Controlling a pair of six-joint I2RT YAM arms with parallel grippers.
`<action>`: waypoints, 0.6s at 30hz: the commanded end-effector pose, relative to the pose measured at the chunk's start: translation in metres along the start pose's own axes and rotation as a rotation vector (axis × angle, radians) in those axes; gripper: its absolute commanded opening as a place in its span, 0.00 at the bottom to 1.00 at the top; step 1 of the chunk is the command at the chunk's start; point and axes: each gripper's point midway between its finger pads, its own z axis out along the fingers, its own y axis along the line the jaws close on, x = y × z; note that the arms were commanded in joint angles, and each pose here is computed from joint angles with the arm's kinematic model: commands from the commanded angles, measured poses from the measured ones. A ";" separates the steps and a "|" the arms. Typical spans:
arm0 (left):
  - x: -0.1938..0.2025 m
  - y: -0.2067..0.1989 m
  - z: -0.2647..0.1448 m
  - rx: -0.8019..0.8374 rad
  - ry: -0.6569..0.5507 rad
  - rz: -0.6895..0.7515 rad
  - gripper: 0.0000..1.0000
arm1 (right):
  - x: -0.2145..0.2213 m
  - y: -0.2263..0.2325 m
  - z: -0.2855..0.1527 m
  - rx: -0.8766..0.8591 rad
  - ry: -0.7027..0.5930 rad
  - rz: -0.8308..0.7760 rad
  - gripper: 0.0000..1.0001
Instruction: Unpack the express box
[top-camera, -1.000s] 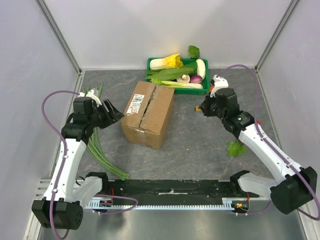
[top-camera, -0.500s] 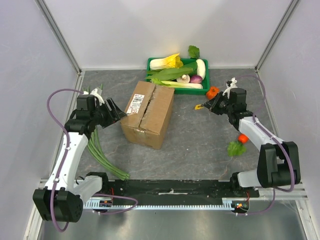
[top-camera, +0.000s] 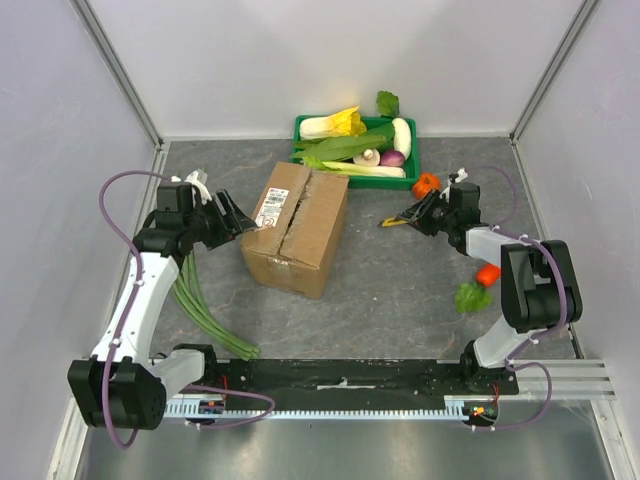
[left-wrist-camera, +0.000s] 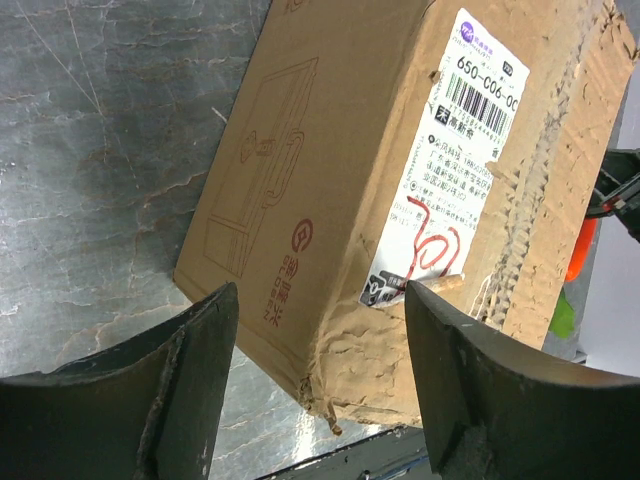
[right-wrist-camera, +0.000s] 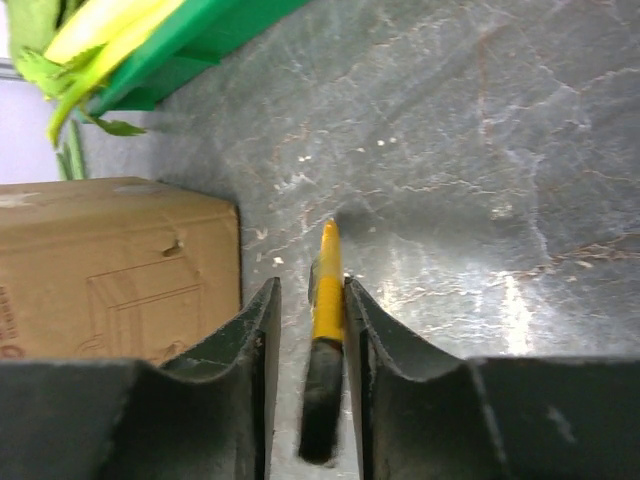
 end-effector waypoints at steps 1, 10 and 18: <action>-0.023 -0.015 -0.005 0.049 -0.060 0.066 0.73 | -0.010 -0.015 0.004 0.048 -0.044 -0.004 0.41; -0.024 -0.014 -0.001 0.040 -0.051 0.068 0.74 | -0.041 -0.061 -0.037 0.394 -0.145 -0.030 0.84; 0.000 -0.027 0.007 0.159 0.079 0.041 0.74 | -0.087 -0.050 -0.106 0.681 -0.257 -0.233 0.96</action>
